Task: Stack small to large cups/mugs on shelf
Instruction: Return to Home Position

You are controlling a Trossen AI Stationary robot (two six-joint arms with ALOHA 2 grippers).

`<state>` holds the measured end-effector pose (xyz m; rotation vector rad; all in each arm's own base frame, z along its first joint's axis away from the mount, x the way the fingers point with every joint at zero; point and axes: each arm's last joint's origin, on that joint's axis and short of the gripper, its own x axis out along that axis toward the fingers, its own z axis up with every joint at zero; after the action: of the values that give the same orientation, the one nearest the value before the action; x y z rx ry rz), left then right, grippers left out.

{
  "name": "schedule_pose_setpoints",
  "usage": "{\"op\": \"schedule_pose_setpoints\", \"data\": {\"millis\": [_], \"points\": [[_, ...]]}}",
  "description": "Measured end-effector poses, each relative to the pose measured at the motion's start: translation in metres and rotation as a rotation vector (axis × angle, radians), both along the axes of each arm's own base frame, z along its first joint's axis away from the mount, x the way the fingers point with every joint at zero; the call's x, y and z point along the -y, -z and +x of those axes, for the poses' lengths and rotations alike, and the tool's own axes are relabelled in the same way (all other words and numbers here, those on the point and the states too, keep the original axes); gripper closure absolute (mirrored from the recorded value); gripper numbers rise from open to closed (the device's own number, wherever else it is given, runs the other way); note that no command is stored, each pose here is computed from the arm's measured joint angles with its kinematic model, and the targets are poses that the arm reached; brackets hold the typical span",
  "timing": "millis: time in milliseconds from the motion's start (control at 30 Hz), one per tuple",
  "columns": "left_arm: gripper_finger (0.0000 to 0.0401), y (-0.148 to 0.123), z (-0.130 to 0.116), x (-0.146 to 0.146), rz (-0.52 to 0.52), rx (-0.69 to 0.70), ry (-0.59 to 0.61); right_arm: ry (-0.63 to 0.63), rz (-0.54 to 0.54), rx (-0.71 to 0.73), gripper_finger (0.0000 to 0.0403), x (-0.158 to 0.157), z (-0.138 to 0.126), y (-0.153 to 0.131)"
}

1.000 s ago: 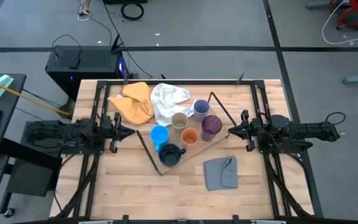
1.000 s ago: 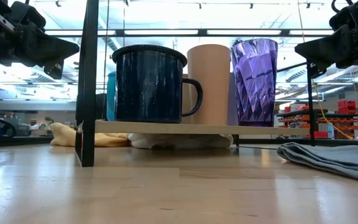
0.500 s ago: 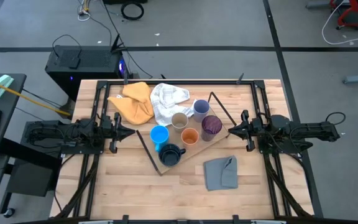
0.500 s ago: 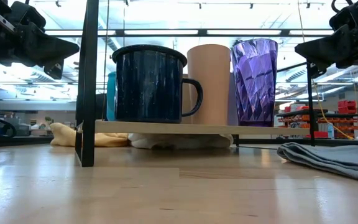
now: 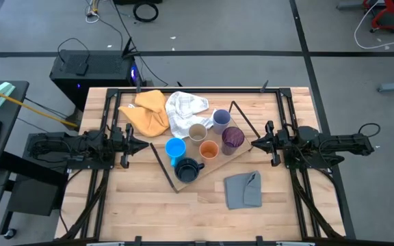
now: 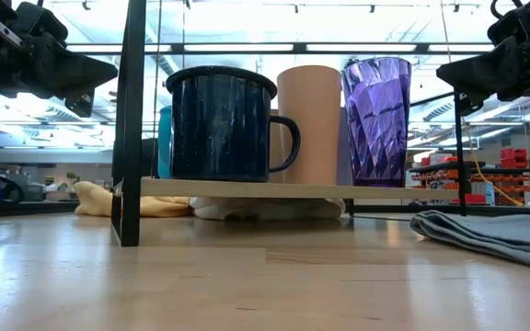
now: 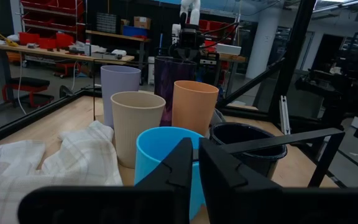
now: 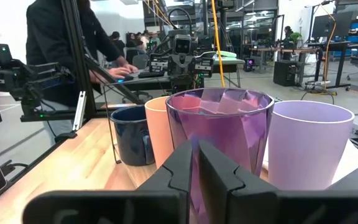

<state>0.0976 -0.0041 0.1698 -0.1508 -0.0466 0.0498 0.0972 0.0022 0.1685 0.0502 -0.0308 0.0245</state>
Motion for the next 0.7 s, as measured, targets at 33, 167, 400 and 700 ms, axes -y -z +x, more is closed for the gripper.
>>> {"op": "schedule_pose_setpoints", "data": {"millis": [33, 167, 400, 700], "points": [[0.0365, -0.0001, 0.0, 0.0, 0.0, 0.0, 0.0, 0.0, 0.0, 0.0, 0.0371, 0.0, 0.0, 0.0], [0.0372, -0.0001, 0.0, 0.0, 0.0, 0.0, 0.0, 0.0, 0.0, 0.0, 0.0373, 0.0, 0.0, 0.0], [0.038, -0.0001, 0.0, 0.0, 0.0, 0.0, 0.0, 0.0, 0.0, 0.0, 0.0373, 0.0, 0.0, 0.0], [0.0367, -0.0001, 0.0, 0.0, 0.0, 0.0, 0.0, 0.0, 0.0, 0.0, 0.0373, 0.0, 0.0, 0.0]]}}
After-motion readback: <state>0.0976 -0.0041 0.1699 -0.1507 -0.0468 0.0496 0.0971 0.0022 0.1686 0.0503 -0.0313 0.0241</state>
